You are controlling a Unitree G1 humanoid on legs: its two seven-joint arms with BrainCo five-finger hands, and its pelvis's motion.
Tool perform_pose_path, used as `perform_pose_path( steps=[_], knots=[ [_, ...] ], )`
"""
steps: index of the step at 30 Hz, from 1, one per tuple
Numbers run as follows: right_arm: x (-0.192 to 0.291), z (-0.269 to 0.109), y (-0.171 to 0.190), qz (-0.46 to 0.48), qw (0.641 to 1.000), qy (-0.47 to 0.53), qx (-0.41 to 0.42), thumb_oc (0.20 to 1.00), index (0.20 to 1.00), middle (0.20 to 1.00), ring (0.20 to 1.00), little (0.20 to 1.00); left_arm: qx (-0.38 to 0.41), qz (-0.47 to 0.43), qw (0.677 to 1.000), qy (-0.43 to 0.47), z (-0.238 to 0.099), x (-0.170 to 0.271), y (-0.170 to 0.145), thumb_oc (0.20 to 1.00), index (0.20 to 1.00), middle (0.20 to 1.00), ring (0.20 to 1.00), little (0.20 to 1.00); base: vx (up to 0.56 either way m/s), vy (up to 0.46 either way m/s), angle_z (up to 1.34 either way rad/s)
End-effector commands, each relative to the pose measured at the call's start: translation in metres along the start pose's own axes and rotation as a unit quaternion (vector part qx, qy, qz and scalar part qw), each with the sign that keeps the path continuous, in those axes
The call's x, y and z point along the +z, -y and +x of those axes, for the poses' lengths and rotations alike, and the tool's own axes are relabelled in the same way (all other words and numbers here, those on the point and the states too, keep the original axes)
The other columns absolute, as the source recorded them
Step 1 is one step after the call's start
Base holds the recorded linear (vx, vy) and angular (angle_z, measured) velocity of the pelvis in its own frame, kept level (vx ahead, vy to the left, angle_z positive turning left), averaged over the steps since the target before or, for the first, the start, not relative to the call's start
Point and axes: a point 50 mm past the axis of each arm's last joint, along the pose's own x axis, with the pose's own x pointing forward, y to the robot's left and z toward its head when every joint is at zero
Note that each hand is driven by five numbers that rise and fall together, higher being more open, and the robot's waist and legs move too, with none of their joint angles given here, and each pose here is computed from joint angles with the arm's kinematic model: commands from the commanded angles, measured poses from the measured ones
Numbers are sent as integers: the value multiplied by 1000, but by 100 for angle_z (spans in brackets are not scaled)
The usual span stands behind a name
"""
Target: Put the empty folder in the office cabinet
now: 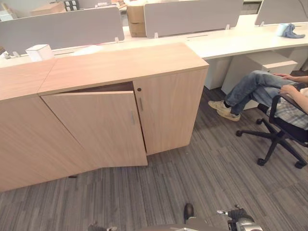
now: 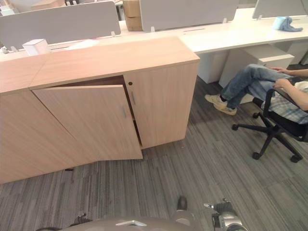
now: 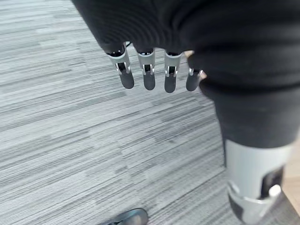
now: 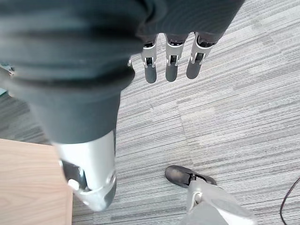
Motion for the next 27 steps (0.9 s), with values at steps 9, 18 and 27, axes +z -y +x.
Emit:
perform_pose_path(
  steps=[9, 18, 27],
  knots=[
    [16, 3, -1, -58, 998, -4, 1, 1000, 1000, 1000, 1000, 1000, 42, -53, 997, -49, -3, -20, -20, 1000, 1000, 1000, 1000, 1000, 1, 0, 8],
    [7, 2, -2, -61, 998, -24, -2, 1000, 1000, 1000, 1000, 1000, 23, -47, 997, -55, -2, -19, -9, 1000, 1000, 1000, 1000, 1000, -2, -14, 4],
    [-4, 2, 1, -67, 997, -44, -7, 1000, 1000, 1000, 1000, 1000, 22, -54, 997, -54, -2, -17, -11, 1000, 1000, 1000, 1000, 1000, 0, 1, -1]
  ],
)
